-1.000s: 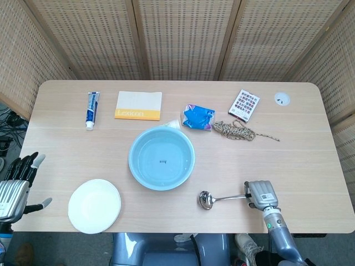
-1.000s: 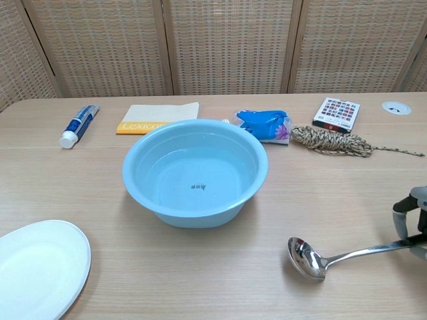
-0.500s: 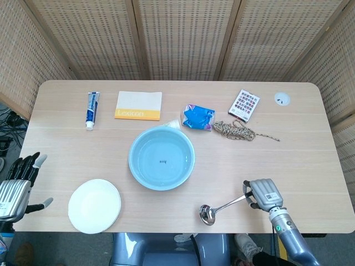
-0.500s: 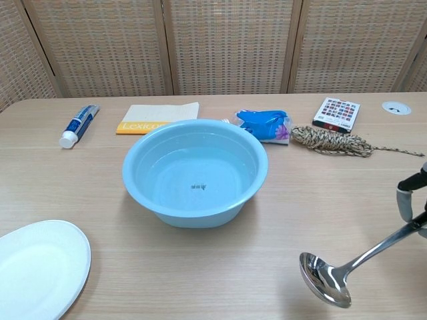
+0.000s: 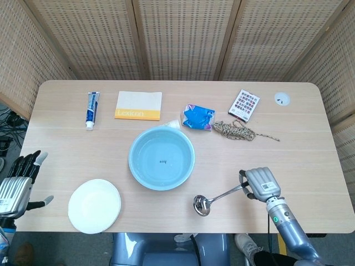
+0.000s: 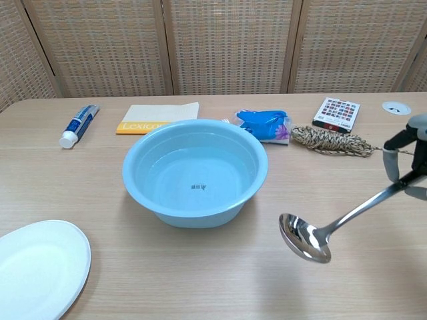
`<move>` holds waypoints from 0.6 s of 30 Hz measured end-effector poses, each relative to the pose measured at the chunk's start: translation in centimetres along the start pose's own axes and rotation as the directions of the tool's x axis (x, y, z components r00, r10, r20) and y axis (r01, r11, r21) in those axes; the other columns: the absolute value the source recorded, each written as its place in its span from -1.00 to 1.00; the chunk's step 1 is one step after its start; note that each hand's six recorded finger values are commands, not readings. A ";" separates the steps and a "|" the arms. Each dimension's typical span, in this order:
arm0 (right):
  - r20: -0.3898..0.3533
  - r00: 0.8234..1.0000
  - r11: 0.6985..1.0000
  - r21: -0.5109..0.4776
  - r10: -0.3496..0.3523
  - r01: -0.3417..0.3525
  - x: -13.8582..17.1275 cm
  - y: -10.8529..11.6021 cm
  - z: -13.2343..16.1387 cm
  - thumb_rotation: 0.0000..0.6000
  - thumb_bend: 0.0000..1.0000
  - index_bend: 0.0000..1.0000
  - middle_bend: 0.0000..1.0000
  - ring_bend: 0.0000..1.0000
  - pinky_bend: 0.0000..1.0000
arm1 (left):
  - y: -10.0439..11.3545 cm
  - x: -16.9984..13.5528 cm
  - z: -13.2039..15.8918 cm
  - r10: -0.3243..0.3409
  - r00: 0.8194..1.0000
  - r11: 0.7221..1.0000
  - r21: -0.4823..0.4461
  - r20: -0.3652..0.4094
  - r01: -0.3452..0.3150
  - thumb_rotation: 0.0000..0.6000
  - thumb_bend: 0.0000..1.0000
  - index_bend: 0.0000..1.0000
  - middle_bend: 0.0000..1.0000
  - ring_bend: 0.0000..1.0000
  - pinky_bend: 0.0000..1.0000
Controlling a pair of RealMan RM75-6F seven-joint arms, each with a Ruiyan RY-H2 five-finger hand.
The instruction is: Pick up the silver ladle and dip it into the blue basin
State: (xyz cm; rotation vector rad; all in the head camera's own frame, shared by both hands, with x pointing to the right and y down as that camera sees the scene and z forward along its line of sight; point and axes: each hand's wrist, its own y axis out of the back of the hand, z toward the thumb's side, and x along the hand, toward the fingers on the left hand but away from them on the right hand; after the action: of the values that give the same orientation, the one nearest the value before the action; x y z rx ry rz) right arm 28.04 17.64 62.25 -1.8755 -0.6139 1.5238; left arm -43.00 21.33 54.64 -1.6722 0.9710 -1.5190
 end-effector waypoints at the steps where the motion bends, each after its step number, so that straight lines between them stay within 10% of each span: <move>1: 0.001 1.000 1.000 0.006 -0.006 0.006 -0.2 0.5 0.2 1.00 0.52 0.60 0.96 1.00 1.00 | 0.0 0.1 0.0 -0.001 1.000 1.000 -0.001 -0.001 0.001 1.00 -1.00 -1.00 -1.00 -1.00 -1.00; 18: 0.063 0.996 0.987 0.150 -0.067 0.057 -8.4 9.7 7.0 1.00 0.54 0.62 0.97 1.00 1.00 | -0.2 1.8 -0.9 -0.036 0.999 0.999 -0.042 -0.037 0.034 1.00 -1.00 -1.00 -1.00 -1.00 -1.00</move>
State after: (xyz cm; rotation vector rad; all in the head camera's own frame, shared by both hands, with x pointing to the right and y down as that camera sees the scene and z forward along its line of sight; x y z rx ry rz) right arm 19.04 6.38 60.07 -1.6841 -0.5683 1.5539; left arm -43.77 19.92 55.80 -1.7032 1.0038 -1.5682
